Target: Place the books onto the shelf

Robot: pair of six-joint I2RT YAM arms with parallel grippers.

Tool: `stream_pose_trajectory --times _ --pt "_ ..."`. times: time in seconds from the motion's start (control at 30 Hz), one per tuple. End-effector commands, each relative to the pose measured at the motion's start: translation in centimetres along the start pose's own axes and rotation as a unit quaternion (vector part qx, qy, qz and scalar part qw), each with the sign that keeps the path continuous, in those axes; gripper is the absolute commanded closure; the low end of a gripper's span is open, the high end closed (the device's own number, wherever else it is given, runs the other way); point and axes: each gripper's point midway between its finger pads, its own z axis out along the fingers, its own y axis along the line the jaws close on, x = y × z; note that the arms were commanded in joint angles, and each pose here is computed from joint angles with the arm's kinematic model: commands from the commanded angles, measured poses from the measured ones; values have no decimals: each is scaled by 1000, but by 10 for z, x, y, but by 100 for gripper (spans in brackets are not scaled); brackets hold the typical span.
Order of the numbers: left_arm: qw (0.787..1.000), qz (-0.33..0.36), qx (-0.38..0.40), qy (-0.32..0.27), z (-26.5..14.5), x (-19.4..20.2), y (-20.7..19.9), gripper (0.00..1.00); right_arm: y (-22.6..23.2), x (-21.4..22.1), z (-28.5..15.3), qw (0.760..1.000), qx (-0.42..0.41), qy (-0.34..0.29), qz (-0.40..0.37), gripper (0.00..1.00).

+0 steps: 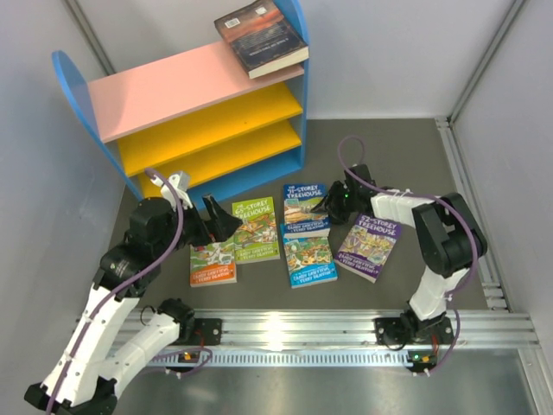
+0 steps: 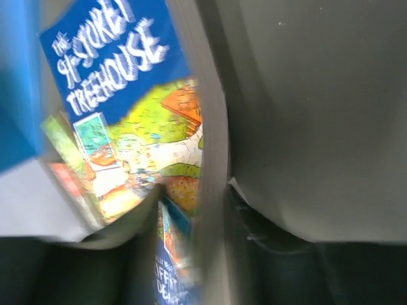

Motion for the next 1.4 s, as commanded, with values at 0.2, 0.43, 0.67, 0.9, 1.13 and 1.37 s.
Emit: stream_pose_trajectory --times 0.2,0.43,0.67,0.9,1.13,1.37 --pt "1000 1 -13 -10 -2 -3 4 1 19 -5 -29 999 -6 -32 -40 100" --pt "1000 -8 20 -17 15 -14 -11 1 117 -5 -122 987 -124 -68 -75 100" --pt "997 -37 71 -21 38 -30 -36 1 174 40 -195 965 -258 -43 -25 100" --pt "991 -55 120 -21 50 -41 -58 1 201 76 -229 936 -352 2 22 100" --pt "981 -68 175 -53 33 -60 -84 1 220 85 -237 923 -384 12 24 100" --pt "979 -99 179 -11 42 -43 -82 39 245 86 -254 889 -454 34 44 100"
